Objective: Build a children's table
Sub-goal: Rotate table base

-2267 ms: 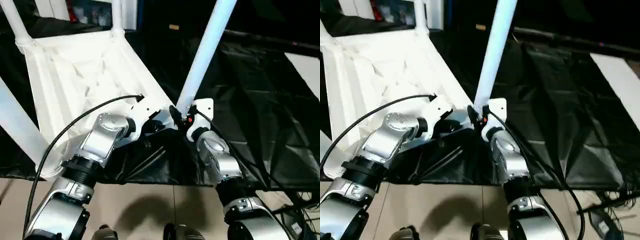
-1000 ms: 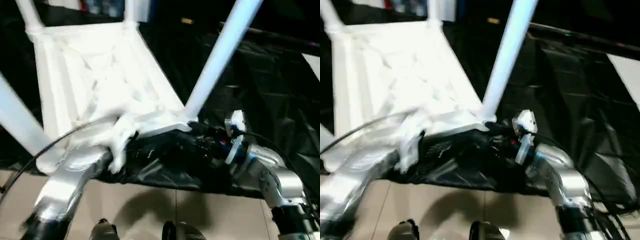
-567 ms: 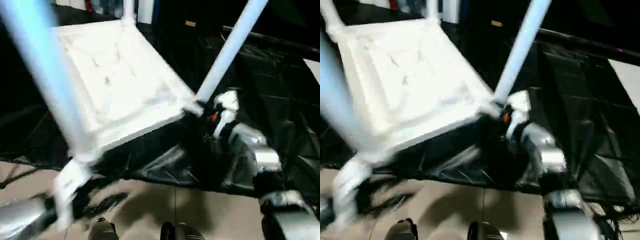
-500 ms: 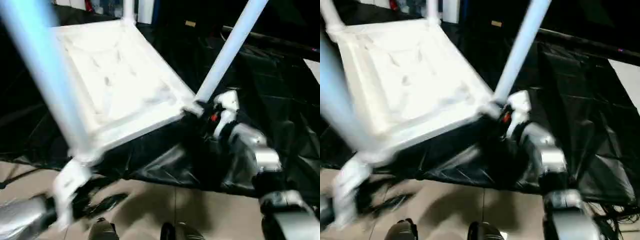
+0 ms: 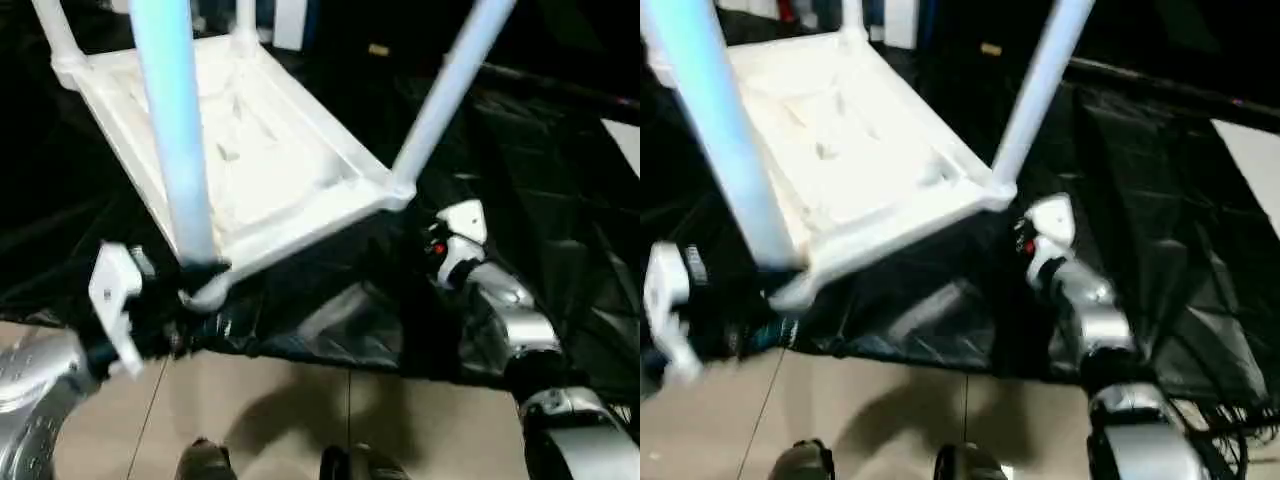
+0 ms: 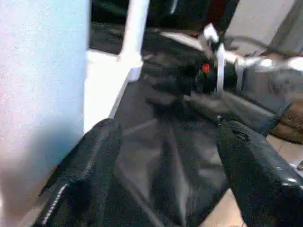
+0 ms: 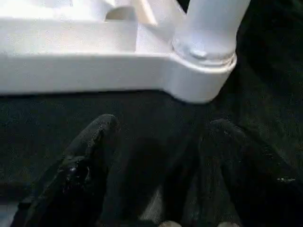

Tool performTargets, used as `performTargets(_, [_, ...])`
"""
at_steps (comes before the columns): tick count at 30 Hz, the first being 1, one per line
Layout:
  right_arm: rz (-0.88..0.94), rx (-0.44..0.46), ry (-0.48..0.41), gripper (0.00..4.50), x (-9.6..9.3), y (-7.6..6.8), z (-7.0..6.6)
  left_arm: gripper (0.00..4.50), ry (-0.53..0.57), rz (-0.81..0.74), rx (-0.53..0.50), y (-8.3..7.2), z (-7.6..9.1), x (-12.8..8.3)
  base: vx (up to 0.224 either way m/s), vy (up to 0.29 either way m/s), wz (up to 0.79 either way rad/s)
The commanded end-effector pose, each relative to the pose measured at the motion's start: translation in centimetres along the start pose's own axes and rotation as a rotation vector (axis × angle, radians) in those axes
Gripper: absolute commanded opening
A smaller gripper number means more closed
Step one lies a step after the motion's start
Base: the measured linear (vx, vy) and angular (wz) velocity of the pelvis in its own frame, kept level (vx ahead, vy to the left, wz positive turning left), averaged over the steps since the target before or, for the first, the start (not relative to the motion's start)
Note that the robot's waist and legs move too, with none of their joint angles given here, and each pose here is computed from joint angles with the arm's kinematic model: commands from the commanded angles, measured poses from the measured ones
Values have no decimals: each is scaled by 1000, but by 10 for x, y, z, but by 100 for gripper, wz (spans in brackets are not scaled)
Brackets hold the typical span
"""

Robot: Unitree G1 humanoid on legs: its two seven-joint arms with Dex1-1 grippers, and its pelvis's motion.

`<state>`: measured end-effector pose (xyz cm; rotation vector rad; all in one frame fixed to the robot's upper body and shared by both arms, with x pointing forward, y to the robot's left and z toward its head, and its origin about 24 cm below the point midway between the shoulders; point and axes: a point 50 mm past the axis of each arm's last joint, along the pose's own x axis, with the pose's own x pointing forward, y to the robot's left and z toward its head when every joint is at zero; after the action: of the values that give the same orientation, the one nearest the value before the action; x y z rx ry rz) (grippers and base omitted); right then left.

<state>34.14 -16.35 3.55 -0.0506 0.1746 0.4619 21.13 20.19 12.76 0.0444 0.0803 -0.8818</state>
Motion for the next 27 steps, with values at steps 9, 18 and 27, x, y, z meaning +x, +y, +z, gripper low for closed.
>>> performTargets(9, [53,-12,-42,347,0,14,2,447,36,-59,-52,-1,-4,-1,0,0,0])
performTargets(18, [110,20,-81,347,0,21,7,447,110,97,-25,28,-2,-53,0,0,0])
performTargets(27, [100,6,-31,347,7,27,2,447,15,88,26,48,10,-28,0,0,0])
